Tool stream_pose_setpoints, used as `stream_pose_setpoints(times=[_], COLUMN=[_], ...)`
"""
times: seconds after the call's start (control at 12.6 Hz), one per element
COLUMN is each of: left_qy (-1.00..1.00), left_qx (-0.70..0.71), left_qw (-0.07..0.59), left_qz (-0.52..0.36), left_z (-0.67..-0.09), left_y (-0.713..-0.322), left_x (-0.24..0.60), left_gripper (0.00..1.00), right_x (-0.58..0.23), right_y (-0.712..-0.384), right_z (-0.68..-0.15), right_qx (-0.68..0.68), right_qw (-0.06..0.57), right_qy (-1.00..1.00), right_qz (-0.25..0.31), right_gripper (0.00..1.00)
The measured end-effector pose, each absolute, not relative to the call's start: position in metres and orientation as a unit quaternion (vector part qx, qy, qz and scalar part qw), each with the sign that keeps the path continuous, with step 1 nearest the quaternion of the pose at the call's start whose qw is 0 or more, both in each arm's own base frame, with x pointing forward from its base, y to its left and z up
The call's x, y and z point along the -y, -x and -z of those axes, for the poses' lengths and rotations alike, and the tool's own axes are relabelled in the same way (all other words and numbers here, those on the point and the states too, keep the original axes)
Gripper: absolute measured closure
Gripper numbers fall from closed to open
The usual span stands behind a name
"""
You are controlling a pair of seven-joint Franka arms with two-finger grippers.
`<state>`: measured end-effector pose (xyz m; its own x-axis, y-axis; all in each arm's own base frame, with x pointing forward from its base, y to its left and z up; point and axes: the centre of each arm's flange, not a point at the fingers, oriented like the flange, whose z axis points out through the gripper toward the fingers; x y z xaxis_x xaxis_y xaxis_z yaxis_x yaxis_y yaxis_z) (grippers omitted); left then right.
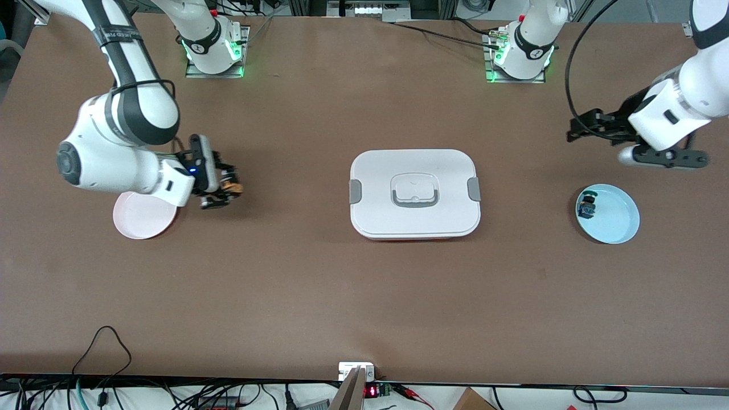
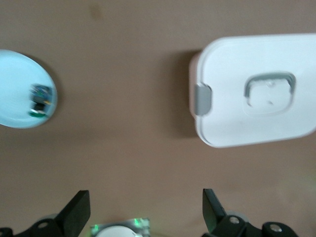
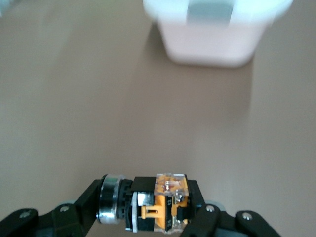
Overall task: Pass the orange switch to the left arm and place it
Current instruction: 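Lift the switch with the right gripper while the left gripper reaches inward, then carry the switch over the box toward the left gripper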
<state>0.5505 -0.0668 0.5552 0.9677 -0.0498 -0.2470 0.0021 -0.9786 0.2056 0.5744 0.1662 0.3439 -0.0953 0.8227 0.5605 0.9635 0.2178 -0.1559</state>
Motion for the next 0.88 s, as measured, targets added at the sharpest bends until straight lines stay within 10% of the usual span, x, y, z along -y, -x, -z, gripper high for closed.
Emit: stream_pose_setpoints(times=[0.88], left_qy=[-0.870], left_qx=[-0.043], left_qw=[0.477], left_qz=[0.114], left_z=[-0.516], left_y=[-0.590], left_x=[0.151], left_gripper=[0.00], right_x=[-0.337], right_y=[-0.547], right_z=[-0.364], right_qx=[0.476], right_qw=[0.502], right_qy=[0.612], right_qz=[0.383], right_gripper=[0.27])
